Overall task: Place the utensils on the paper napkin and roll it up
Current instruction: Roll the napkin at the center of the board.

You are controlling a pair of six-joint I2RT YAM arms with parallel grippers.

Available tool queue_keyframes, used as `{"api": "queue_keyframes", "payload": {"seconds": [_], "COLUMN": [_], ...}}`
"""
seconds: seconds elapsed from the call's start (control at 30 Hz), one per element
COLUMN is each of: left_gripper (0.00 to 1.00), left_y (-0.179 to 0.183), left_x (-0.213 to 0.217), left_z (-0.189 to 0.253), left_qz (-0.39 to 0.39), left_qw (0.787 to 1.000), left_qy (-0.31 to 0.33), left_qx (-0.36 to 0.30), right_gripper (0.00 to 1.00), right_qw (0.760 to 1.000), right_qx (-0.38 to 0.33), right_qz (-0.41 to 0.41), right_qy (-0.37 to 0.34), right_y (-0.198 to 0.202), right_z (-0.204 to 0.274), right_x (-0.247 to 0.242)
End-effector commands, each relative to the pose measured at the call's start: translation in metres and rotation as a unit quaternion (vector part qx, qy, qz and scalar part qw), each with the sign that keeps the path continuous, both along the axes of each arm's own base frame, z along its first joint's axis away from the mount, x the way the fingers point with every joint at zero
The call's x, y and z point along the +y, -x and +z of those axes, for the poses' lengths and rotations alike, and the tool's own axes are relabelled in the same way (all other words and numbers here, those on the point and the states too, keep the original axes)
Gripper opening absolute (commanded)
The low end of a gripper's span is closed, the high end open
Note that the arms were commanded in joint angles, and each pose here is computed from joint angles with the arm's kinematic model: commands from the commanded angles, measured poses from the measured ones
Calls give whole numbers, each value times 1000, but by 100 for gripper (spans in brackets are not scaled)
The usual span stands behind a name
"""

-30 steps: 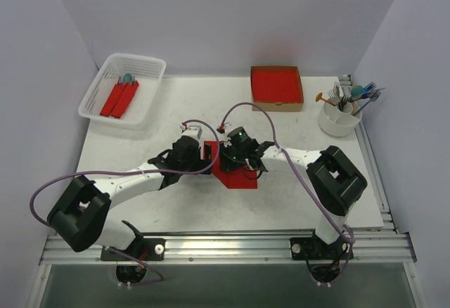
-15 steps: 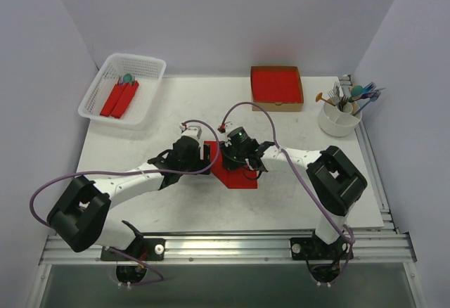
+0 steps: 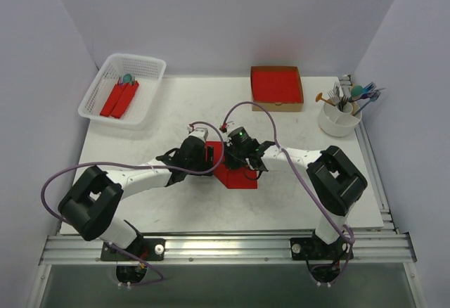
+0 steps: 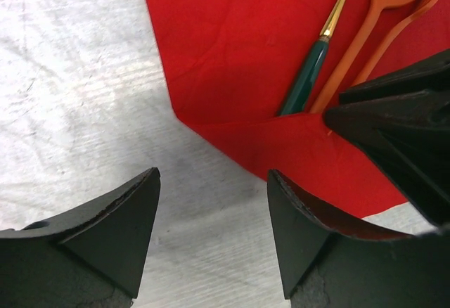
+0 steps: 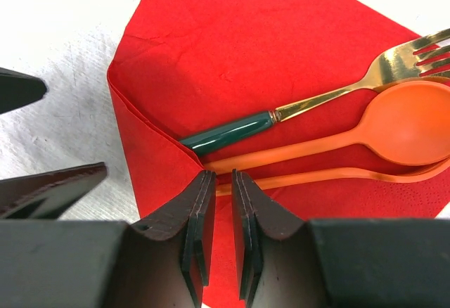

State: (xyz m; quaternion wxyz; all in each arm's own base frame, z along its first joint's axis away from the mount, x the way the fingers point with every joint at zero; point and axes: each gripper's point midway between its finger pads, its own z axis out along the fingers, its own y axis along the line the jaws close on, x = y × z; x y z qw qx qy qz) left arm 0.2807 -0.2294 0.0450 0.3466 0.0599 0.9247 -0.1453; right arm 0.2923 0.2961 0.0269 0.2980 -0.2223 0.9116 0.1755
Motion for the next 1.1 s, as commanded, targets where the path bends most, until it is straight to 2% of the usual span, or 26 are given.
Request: {"api": "queue_keyframes", "payload": {"seconds": [0.0, 0.5, 0.77, 1.07], "left_gripper": [71, 68, 68, 68], "left_y": [-19, -18, -18, -17], "left_x": [-24, -28, -28, -27], "left_z": [19, -7, -17, -18], "left_qz": [-9, -1, 3, 7], "left_qw": [999, 1000, 999, 999], "left_qy": [22, -1, -35, -38], "left_qx": [-29, -5, 8, 9], "right_gripper": [17, 17, 19, 19], "right_qw": [1000, 1000, 998, 996], "right_qx": [-18, -20, -18, -22], "right_qz": [-1, 0, 2, -6], "right_qy": [-2, -15, -56, -82], "right_y": [-4, -7, -7, -9], "right_z": [15, 23, 39, 56], "right_x": [2, 7, 12, 8]}}
